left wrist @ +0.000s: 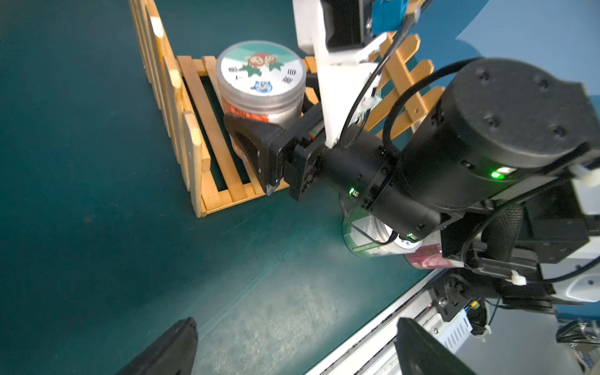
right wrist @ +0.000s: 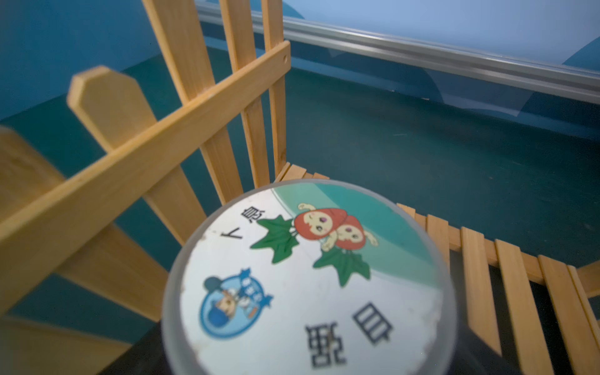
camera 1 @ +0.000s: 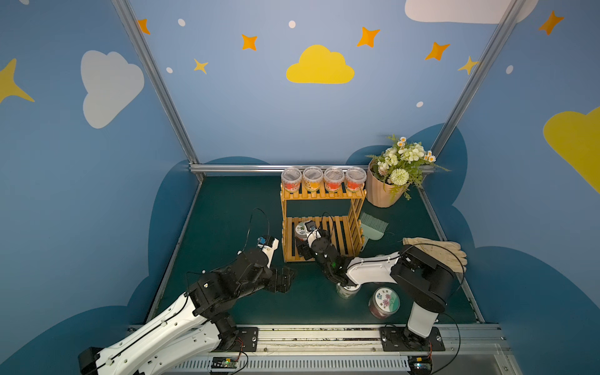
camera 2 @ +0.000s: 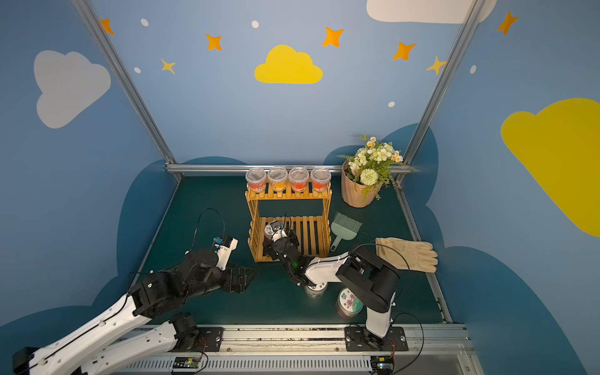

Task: Place the seed container on the shelf
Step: Place the seed jar on the shelf.

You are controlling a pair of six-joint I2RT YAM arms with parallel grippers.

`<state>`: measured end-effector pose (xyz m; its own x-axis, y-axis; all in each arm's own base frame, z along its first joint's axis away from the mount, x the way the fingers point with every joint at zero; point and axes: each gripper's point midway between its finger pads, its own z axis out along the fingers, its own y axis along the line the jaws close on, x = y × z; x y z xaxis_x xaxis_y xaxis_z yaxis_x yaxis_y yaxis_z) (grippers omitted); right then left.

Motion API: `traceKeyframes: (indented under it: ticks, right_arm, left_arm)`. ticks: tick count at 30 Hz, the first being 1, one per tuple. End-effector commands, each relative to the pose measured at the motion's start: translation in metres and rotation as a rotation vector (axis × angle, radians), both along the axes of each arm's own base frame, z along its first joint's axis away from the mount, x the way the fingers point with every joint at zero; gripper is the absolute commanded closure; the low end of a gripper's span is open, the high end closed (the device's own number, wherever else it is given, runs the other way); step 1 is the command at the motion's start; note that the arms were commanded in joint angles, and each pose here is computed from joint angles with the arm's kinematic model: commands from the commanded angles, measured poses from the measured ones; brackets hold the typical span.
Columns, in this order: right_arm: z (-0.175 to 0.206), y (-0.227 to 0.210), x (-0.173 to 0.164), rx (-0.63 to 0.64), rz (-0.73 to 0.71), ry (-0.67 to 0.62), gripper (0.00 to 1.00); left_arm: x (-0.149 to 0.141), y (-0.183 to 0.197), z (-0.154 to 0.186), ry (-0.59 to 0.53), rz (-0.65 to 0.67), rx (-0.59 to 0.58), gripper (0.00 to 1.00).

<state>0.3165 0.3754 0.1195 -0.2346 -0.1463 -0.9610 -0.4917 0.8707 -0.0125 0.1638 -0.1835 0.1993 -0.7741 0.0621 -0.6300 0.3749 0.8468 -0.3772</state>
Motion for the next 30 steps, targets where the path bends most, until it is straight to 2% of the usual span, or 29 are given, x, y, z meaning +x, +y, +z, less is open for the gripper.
traceKeyframes:
  ticks: [1, 3, 10, 13, 20, 23, 26, 30]
  right_arm:
    - [0.044, 0.007, 0.008, 0.176, -0.033, -0.185, 0.25]
    - [0.043, 0.013, 0.005, 0.165, -0.022, -0.209, 0.25]
    - [0.005, 0.01, 0.005, 0.09, -0.011, -0.092, 0.19]
    - [-0.007, 0.014, -0.001, 0.05, 0.042, -0.022, 0.17]
    - [-0.029, 0.007, -0.004, -0.027, 0.069, 0.136, 0.12]
    - [-0.021, -0.004, -0.006, -0.055, 0.027, 0.11, 0.03]
    - [0.002, -0.007, -0.011, -0.081, 0.062, 0.066, 0.02]
    - [-0.002, -0.013, -0.018, -0.127, 0.103, 0.183, 0.02]
  left_arm:
    - [-0.002, 0.011, -0.001, -0.009, -0.016, 0.078, 0.0]
    - [0.002, 0.012, -0.001, -0.012, 0.018, 0.07, 0.0]
    - [0.002, 0.009, -0.001, -0.023, 0.039, -0.011, 0.0]
    - [0.002, 0.013, -0.001, -0.029, 0.063, -0.014, 0.0]
    - [0.003, 0.014, 0.002, -0.034, 0.078, -0.037, 0.0]
    - [0.003, 0.012, 0.004, -0.028, 0.074, -0.042, 0.0]
    - [0.002, 0.008, 0.005, -0.016, 0.06, -0.044, 0.0]
    - [0.004, 0.005, 0.001, -0.007, 0.058, -0.038, 0.0]
